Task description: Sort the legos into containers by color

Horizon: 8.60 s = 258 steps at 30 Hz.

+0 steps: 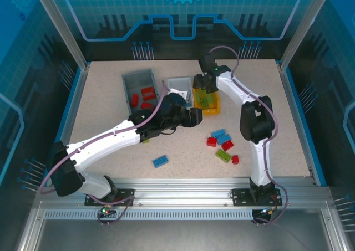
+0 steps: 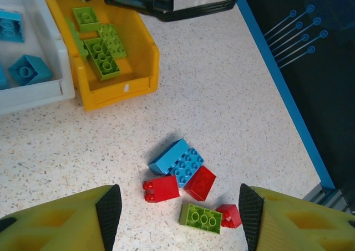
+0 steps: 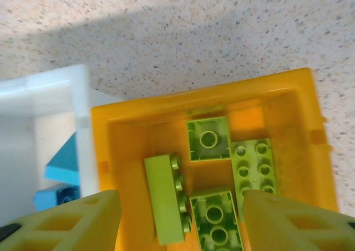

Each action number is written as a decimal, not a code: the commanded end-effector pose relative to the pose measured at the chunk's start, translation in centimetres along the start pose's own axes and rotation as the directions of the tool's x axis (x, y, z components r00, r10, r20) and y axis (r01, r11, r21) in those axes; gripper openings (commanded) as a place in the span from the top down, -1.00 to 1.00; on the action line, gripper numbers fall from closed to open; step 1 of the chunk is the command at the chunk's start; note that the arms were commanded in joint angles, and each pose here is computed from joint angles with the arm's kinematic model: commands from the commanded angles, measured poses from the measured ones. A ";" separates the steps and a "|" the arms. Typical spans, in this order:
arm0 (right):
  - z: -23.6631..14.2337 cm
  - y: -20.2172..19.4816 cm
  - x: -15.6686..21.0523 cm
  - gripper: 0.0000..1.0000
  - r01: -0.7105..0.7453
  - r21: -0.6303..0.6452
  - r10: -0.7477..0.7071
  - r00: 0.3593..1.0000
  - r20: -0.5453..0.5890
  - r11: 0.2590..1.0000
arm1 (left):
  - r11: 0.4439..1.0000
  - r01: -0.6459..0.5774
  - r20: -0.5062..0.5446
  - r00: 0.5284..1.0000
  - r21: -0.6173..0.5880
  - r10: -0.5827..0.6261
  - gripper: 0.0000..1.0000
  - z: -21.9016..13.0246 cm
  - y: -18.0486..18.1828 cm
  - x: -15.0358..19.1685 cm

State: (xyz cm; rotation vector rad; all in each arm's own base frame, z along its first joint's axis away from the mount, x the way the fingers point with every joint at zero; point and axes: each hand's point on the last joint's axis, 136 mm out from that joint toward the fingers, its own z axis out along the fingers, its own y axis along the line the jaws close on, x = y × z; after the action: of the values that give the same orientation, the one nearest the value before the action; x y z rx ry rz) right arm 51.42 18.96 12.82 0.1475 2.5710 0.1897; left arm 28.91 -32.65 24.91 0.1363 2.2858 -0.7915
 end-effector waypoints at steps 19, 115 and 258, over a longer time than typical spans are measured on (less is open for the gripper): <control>-22.5 -5.9 15.9 -0.40 0.054 -0.235 -0.037 0.996 0.079 0.970 | 0.738 -0.517 -0.306 0.686 0.433 0.660 -0.46 9.4 -2.1 13.4; -22.9 19.2 11.7 -0.39 0.460 -0.611 -0.171 0.865 0.472 0.645 | 0.562 0.050 -0.051 0.985 -0.826 -0.163 0.19 3.4 36.3 -12.2; -9.7 20.6 20.7 -0.26 0.383 -0.420 -0.386 0.919 0.083 0.822 | 0.869 0.227 0.318 0.944 -0.440 -0.086 -0.24 -17.9 14.7 -1.2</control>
State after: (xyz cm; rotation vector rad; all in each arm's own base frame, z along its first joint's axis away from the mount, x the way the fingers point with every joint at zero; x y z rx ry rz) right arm 30.93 39.33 13.97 -0.5785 2.4764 0.5916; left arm 25.58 -14.49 29.92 -0.2633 2.1596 -0.4295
